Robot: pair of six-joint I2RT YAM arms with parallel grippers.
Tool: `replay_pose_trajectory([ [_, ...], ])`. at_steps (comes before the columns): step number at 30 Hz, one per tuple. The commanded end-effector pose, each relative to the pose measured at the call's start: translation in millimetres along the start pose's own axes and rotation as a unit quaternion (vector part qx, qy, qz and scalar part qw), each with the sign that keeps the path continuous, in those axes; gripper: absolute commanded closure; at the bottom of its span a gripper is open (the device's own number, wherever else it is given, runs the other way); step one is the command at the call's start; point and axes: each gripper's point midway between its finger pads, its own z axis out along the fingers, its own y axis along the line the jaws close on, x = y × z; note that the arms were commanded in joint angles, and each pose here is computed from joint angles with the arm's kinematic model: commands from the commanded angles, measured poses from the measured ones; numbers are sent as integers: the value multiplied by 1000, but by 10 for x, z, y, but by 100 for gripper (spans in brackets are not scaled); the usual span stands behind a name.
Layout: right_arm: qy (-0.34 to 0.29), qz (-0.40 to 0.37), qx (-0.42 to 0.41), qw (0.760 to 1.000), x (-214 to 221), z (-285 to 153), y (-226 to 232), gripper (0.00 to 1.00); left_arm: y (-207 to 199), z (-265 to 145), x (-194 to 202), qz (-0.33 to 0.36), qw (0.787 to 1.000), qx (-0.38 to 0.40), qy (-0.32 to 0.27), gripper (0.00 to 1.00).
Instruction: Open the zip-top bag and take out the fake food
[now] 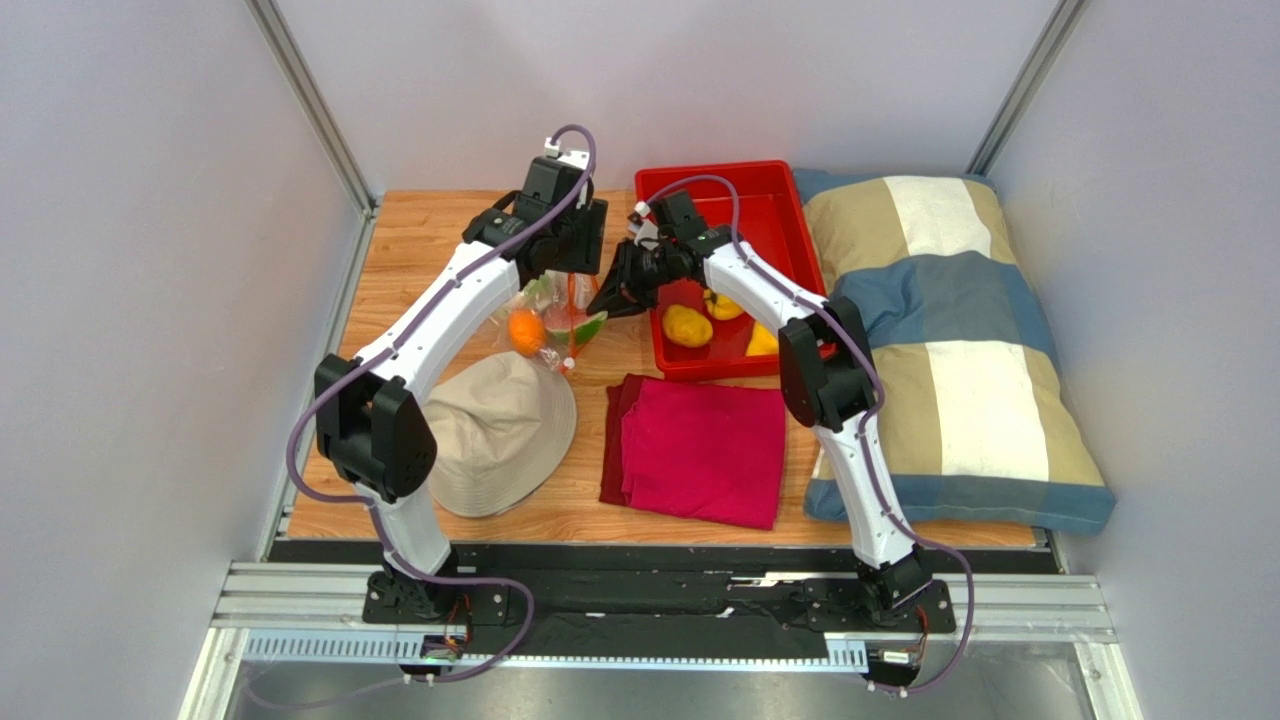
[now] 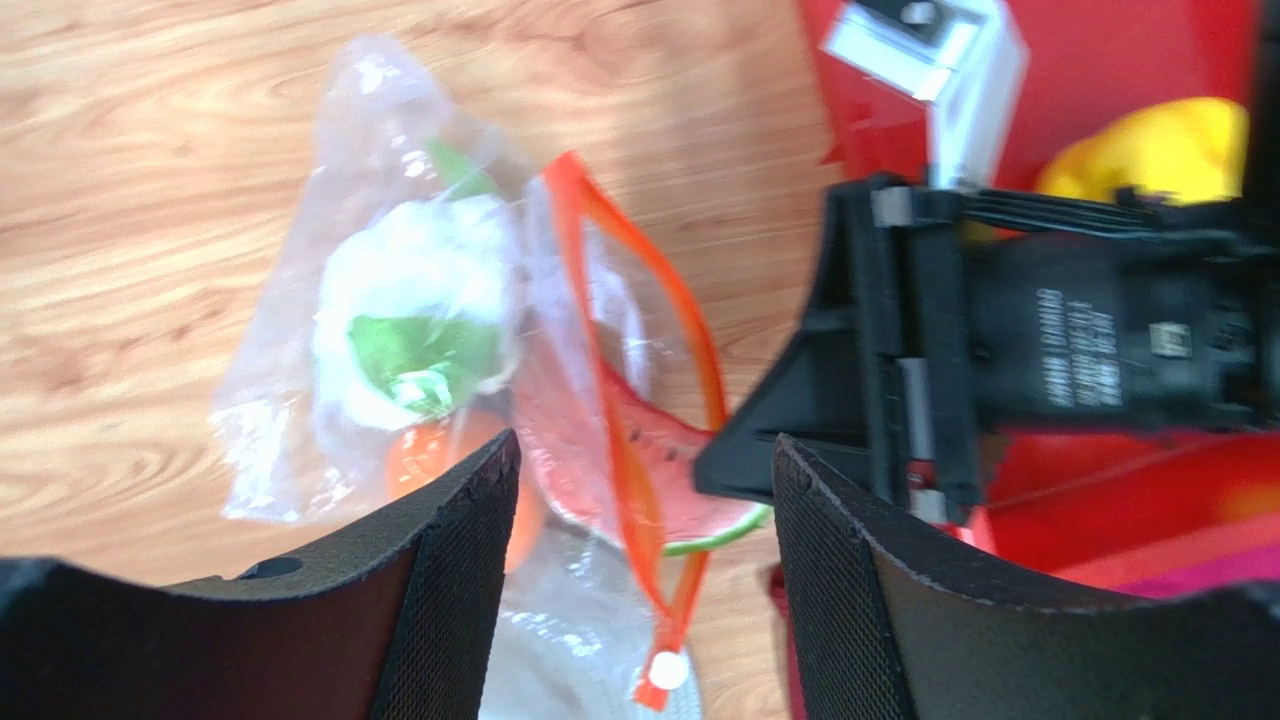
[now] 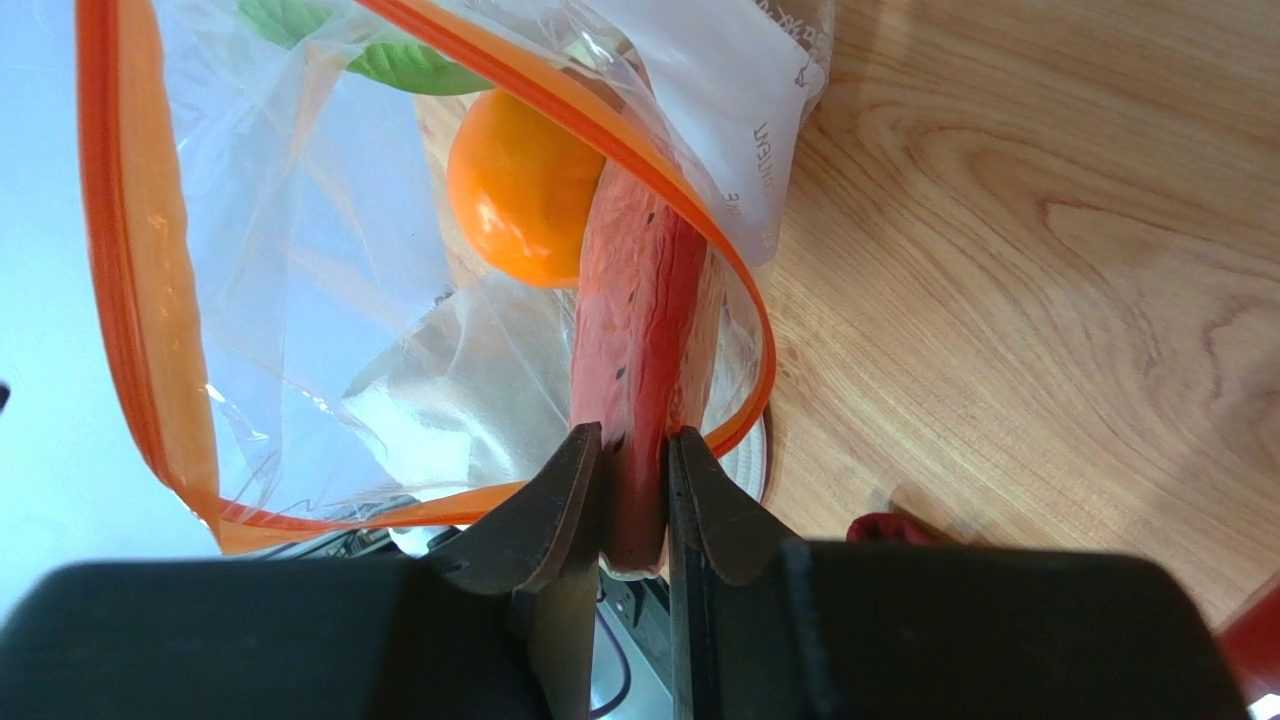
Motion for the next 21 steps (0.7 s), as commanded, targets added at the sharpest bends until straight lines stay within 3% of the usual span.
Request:
replay_pose_trajectory([
  [1,-22,-39,-37,998,-37,-275,442,100,136,43,69,4,998,-47,33,32],
  [7,-23,-43,-38,998,-11,-325,479,100,60,271,240,6,996,-31,80,32],
  [10,-27,-45,-38,998,-14,-379,483,100,114,373,303,12,994,-37,104,45],
  [13,-26,-52,-26,998,1,-462,414,100,215,398,353,5,992,-39,121,70],
  [14,-31,-60,-23,997,-2,-538,430,100,268,364,300,-1,993,-39,114,87],
  [16,-33,-70,1,997,-5,-664,286,100,282,321,240,4,994,-29,103,98],
  [21,-75,-125,45,988,-97,-1289,225,100,161,218,92,7,997,19,81,100],
])
